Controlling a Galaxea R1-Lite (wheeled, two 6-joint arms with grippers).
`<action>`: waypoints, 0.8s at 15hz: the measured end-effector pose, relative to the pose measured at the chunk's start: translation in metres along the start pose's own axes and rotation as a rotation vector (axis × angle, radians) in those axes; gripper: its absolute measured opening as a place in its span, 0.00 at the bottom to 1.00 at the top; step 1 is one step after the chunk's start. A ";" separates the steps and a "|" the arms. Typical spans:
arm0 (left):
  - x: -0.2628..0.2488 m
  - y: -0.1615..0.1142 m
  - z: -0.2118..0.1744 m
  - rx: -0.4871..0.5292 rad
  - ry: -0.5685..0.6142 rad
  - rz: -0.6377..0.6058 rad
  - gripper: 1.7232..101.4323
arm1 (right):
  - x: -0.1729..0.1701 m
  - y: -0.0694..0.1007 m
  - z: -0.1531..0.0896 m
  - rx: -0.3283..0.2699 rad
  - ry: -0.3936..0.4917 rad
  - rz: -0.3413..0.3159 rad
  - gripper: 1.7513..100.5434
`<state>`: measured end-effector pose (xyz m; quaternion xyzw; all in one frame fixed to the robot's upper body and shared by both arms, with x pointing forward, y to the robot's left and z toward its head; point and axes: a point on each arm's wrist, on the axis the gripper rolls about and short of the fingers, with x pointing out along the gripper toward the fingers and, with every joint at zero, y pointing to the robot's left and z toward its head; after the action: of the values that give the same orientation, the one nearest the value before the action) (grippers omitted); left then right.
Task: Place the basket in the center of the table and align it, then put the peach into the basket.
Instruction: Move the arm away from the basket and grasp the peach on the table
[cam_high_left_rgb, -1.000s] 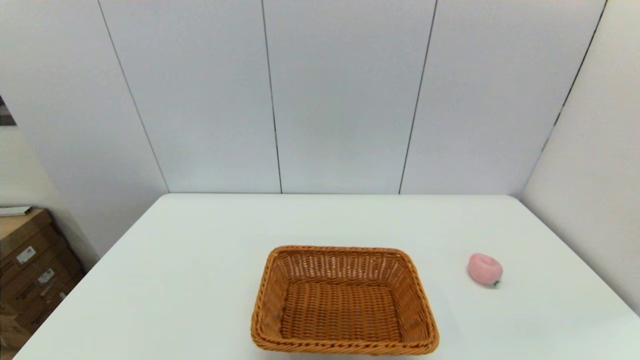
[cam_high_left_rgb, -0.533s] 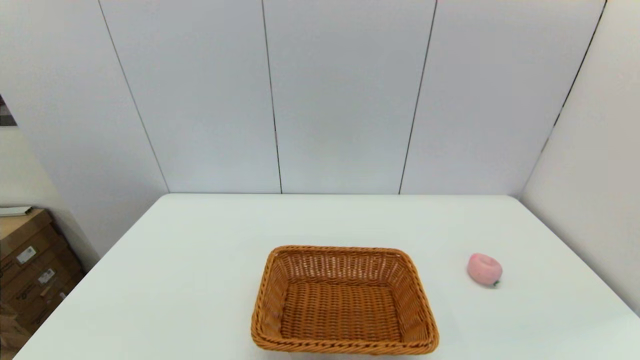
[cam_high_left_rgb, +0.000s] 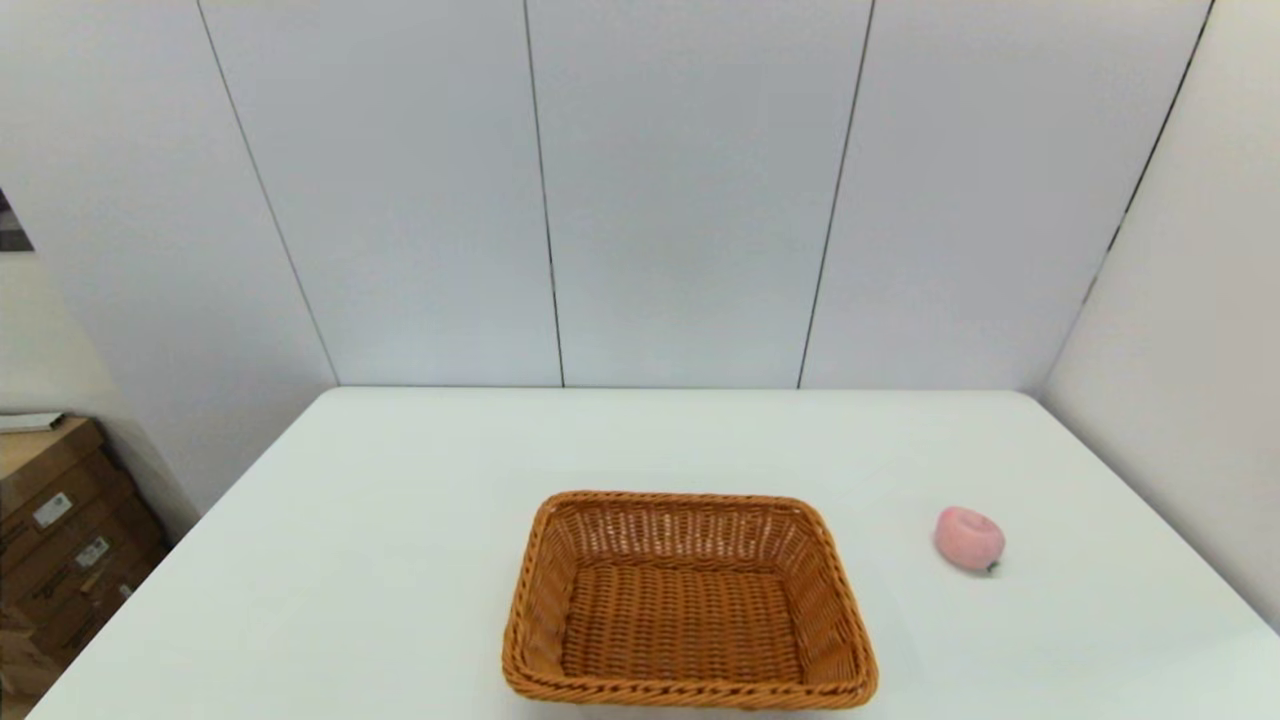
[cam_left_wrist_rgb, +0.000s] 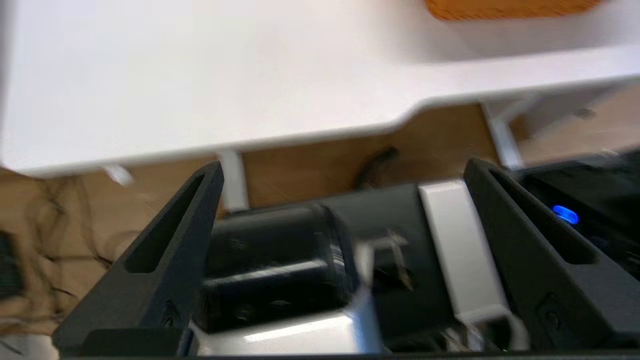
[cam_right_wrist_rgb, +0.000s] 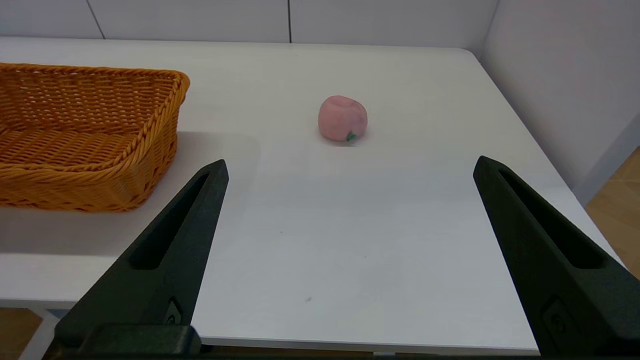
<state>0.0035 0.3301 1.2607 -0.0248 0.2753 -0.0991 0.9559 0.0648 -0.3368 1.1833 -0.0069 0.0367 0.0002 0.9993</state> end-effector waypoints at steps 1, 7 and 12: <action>0.003 0.001 -0.004 0.016 -0.044 0.029 0.96 | 0.000 0.000 0.000 0.000 0.000 0.000 0.97; 0.066 0.018 -0.022 0.070 -0.303 0.209 0.96 | 0.000 0.000 0.000 0.000 0.000 0.000 0.97; 0.087 0.022 -0.031 0.039 -0.466 0.214 0.96 | 0.000 0.000 0.001 0.003 -0.008 0.001 0.97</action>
<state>0.0631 0.3343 1.1869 0.0005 0.0467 0.0057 0.9989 0.0649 -0.3368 1.1840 -0.0052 0.0328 0.0007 0.9994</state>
